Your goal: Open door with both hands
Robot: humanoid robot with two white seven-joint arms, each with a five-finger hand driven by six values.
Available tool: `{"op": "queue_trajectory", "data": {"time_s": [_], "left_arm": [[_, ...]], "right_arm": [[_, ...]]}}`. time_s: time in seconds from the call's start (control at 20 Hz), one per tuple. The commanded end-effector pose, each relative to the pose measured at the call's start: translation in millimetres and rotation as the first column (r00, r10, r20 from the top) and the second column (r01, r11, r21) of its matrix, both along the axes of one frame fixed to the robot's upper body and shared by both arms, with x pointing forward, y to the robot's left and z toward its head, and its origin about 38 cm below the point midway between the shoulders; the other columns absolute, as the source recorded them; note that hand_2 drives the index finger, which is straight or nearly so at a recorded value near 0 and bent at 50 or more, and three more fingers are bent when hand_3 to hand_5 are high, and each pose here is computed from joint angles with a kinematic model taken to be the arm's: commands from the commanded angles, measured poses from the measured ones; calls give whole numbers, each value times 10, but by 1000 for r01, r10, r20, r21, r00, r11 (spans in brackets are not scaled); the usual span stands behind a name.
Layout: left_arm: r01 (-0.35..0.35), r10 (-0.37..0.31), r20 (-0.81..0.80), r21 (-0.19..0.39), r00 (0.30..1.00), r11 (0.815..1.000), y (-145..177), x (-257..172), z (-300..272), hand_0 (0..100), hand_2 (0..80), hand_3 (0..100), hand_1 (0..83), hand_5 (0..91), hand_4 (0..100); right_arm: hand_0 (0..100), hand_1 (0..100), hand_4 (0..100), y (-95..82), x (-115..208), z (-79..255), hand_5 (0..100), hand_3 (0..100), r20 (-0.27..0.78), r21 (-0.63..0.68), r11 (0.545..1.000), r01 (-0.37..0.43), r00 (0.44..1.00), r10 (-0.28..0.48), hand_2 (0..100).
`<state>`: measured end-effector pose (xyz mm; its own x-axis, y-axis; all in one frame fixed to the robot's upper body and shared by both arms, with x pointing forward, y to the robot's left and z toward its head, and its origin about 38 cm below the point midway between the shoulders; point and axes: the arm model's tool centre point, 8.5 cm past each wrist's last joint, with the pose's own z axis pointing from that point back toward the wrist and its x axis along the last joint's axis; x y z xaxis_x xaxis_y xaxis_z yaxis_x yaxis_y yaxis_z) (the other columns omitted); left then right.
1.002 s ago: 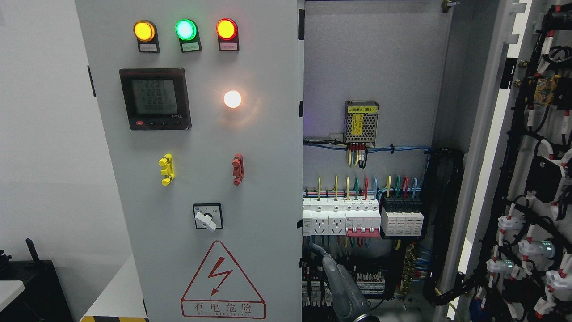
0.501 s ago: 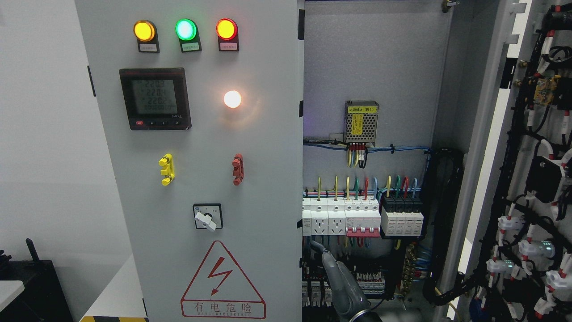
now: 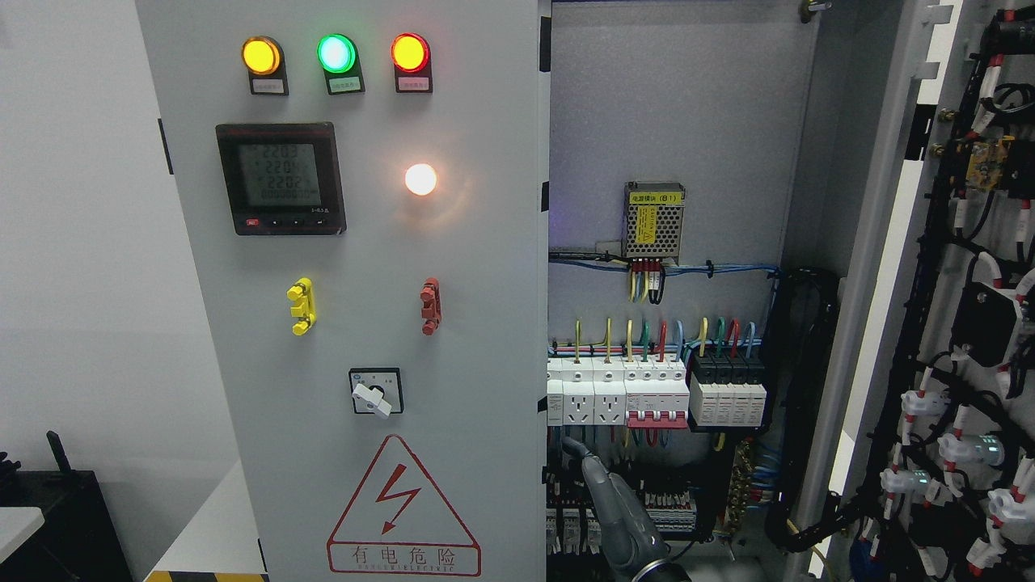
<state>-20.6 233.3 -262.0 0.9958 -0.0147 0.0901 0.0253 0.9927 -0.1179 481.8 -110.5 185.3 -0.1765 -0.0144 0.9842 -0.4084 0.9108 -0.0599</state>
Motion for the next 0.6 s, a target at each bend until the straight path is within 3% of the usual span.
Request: {"op": "queue_trajectory", "data": {"time_s": [0.0,0.55], "left_arm": [[-1,1,-23,-4,1000,1000,-12,-79,6,0,0,0,0,0,42],[-1,1,-23,-4,1000,1000,-12,-79,6,0,0,0,0,0,42]], "right_arm": [[0,0,0,140,8,7,0,0,-35,43,999,-21,999,23,0],[0,0,0,192,17,84,0,0,-21,49,998,-35,999,36,0]]}}
